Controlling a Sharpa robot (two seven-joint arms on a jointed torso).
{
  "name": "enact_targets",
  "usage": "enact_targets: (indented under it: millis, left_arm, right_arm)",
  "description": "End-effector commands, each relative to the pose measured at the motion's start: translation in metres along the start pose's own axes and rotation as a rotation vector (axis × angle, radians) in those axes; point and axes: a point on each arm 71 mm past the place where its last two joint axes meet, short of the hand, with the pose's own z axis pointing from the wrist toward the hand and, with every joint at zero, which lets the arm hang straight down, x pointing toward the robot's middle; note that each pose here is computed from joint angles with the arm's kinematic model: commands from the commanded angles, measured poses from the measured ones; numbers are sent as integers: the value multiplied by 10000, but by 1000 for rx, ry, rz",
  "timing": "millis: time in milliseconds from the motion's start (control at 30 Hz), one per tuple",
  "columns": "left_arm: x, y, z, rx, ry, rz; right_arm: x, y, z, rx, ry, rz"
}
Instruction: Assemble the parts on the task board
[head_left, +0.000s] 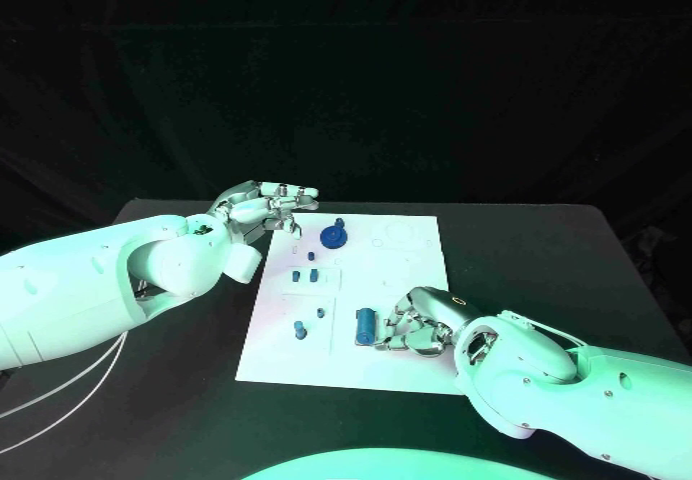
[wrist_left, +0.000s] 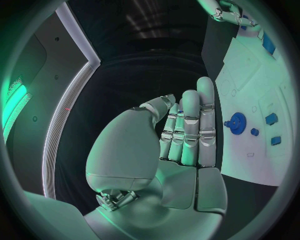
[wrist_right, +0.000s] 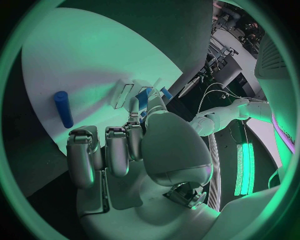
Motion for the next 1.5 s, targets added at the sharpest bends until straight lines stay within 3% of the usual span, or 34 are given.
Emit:
enact_targets:
  millis: [33,1000,1300,1500]
  left_arm:
    - [20,-6,0,3,19,-8]
    - [25,-1,-5,-4,23,-9]
    - [21,0,-5,-6,24,-9]
    - [19,1,-4,-6,23,-9]
  right_arm:
    - [-27,32,-13,-34,-43,29]
    - [23,39,133,-4,-27,-11]
    - [32,10,129,3,-2,-53]
    - [15,20,110,-9,-24,-42]
